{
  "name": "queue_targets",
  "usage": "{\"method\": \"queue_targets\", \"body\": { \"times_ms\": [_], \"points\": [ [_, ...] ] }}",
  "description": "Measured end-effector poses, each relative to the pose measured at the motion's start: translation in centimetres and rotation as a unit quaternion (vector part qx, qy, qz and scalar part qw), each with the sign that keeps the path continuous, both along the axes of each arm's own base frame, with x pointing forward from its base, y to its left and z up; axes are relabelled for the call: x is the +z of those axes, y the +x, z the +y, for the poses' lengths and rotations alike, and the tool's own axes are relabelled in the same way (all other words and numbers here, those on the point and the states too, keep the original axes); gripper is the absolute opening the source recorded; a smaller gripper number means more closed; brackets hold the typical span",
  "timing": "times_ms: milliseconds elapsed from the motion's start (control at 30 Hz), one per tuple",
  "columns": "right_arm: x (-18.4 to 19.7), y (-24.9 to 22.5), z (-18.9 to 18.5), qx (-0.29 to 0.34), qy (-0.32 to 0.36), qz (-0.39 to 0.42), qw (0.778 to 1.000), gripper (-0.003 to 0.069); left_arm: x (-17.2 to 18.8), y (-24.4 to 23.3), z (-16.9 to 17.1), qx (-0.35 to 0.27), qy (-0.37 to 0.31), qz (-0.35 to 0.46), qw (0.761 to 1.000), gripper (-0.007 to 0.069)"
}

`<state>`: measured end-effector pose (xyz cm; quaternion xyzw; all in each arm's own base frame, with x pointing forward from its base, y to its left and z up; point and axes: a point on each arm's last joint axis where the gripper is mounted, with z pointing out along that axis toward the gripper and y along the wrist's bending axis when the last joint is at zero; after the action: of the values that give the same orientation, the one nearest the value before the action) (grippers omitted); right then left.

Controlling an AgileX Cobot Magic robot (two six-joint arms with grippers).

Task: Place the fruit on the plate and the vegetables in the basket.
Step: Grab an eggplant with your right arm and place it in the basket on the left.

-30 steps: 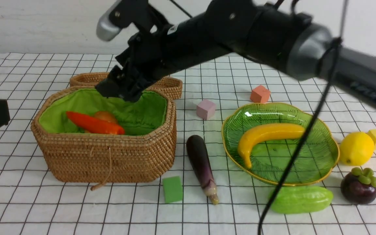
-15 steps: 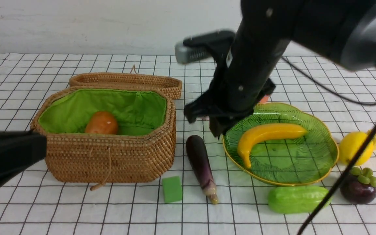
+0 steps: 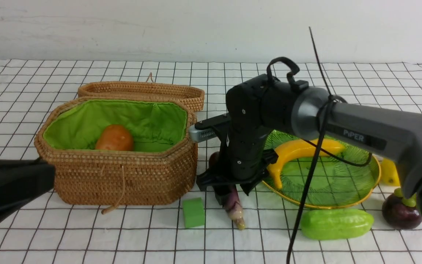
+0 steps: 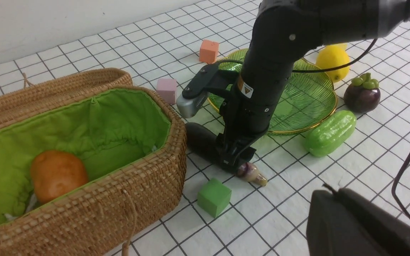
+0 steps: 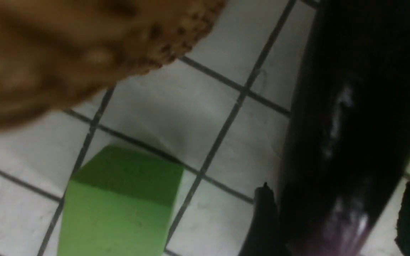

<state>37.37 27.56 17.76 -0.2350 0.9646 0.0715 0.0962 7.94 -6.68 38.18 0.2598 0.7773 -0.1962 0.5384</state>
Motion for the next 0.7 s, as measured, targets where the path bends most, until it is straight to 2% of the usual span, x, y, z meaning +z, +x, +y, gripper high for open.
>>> {"method": "queue_targets", "body": {
  "times_ms": [133, 333, 700],
  "points": [
    [-0.83, 0.4, 0.27, -0.004, 0.008, -0.007, 1.0, 0.0466, -0.01, 0.0, 0.0, 0.0, 0.001, 0.0, 1.0, -0.0013],
    [-1.15, 0.61, 0.45, -0.007, 0.017, -0.01, 1.0, 0.0349, -0.01, 0.0, 0.0, 0.0, 0.001, 0.0, 1.0, -0.0013],
    [-0.23, 0.01, 0.15, -0.009, 0.009, 0.01, 1.0, 0.0349, -0.02, 0.0, 0.01, 0.0, 0.001, 0.001, 1.0, -0.0013]
  ]
}}
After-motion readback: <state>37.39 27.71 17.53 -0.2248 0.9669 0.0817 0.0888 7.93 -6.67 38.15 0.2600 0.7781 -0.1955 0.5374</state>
